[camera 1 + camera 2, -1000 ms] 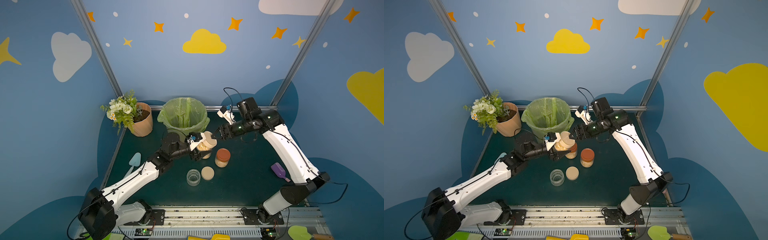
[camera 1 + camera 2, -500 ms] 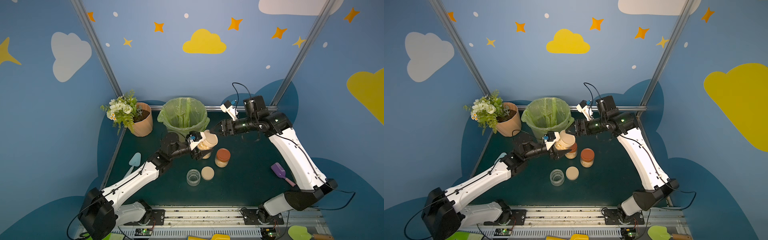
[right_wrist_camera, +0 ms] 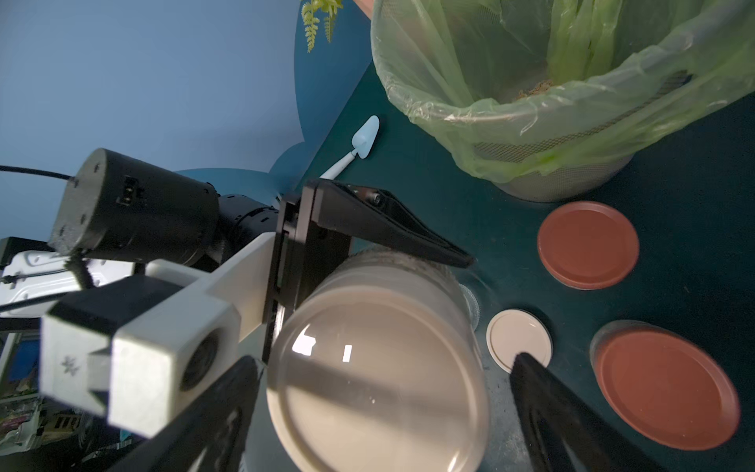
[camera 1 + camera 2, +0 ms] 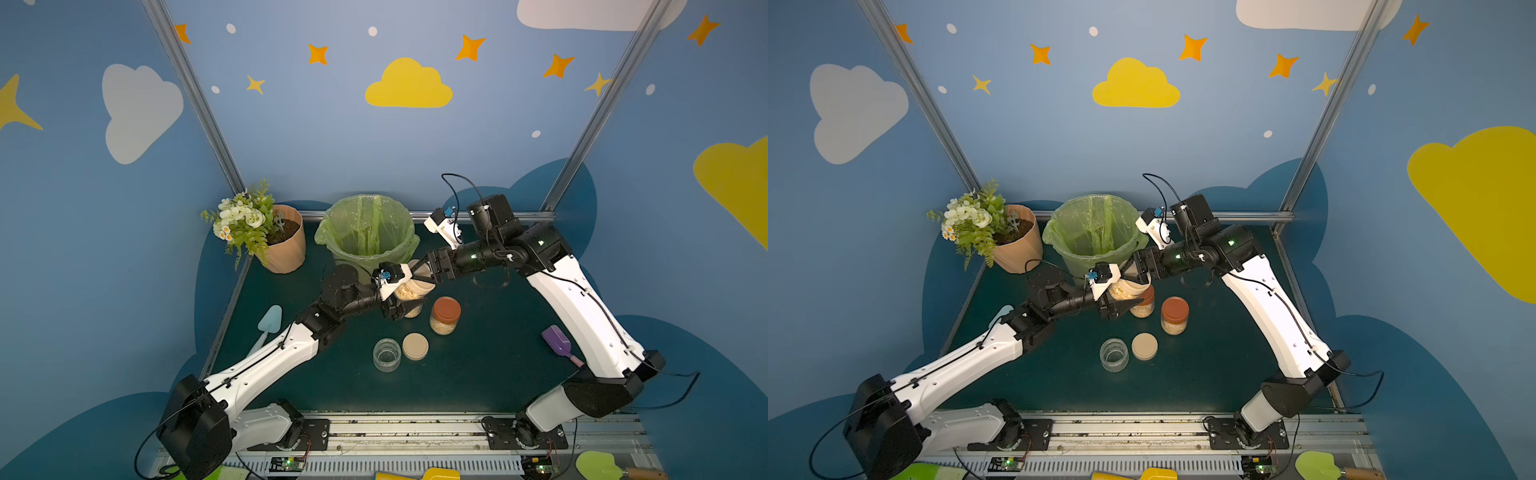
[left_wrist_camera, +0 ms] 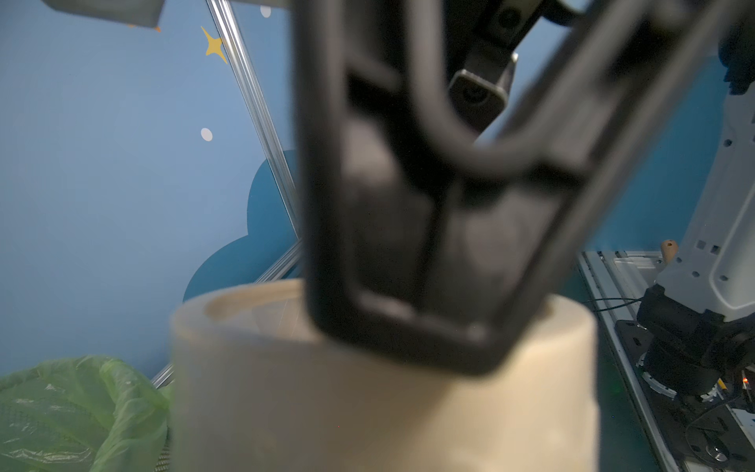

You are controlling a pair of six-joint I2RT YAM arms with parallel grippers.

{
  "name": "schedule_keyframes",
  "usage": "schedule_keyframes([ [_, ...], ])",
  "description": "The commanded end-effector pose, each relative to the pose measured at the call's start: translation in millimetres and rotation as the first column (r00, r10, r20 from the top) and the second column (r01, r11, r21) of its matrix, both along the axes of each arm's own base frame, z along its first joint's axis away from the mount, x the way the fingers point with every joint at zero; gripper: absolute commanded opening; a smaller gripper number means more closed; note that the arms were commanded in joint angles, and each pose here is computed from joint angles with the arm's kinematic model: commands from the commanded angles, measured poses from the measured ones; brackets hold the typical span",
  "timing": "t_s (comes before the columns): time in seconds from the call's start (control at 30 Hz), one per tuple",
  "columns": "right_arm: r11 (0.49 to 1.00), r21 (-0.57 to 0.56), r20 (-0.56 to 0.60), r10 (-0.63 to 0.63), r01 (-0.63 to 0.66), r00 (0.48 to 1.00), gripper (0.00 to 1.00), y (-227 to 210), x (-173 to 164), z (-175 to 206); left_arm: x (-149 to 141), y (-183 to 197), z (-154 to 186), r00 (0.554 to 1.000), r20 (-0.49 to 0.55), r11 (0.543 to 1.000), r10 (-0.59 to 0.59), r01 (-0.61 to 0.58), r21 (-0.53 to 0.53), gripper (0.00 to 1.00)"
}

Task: Empty expired oatmeal from jars
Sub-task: Open the lid of the jar.

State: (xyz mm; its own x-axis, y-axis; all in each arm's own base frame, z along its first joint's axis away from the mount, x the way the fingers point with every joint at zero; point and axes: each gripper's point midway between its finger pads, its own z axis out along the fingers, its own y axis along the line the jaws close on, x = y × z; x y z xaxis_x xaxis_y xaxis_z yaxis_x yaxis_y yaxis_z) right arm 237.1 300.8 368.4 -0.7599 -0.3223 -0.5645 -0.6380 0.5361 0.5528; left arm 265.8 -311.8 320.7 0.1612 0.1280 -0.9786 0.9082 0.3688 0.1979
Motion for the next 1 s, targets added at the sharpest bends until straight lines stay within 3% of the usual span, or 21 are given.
schedule_keyframes([
  [0.0,0.999,-0.048,0.019,-0.001,0.002,1.0,0.96,-1.8,-0.1,-3.9,0.4,-0.7,27.7,0.998,0.069,0.998,0.003,0.001,-0.063,0.03],
  [0.5,0.987,-0.158,0.068,0.034,-0.022,0.997,0.91,1.5,-0.5,-18.6,1.6,-2.6,25.9,0.999,0.054,0.999,-0.004,0.007,-0.053,0.03],
  [0.7,0.987,-0.157,0.092,0.048,-0.033,0.995,0.8,2.7,0.1,-16.3,-0.6,-2.4,23.4,0.999,0.039,0.999,-0.018,0.02,-0.048,0.03],
  [0.77,0.985,-0.166,0.109,0.067,-0.048,0.992,0.72,1.9,-0.3,-15.9,-3.6,-0.4,24.6,0.999,0.025,0.998,-0.036,0.037,-0.059,0.03],
  [0.83,0.98,-0.169,0.136,0.133,-0.109,0.982,0.6,2.3,-6.7,-14.6,-8.5,2.7,25.6,0.997,-0.003,0.994,-0.076,0.075,-0.078,0.03],
  [0.97,0.928,-0.176,0.201,0.36,-0.328,0.911,0.57,4.1,-29.6,-21.1,-19.3,4.7,24.4,0.982,-0.067,0.979,-0.178,0.17,-0.115,0.03],
])
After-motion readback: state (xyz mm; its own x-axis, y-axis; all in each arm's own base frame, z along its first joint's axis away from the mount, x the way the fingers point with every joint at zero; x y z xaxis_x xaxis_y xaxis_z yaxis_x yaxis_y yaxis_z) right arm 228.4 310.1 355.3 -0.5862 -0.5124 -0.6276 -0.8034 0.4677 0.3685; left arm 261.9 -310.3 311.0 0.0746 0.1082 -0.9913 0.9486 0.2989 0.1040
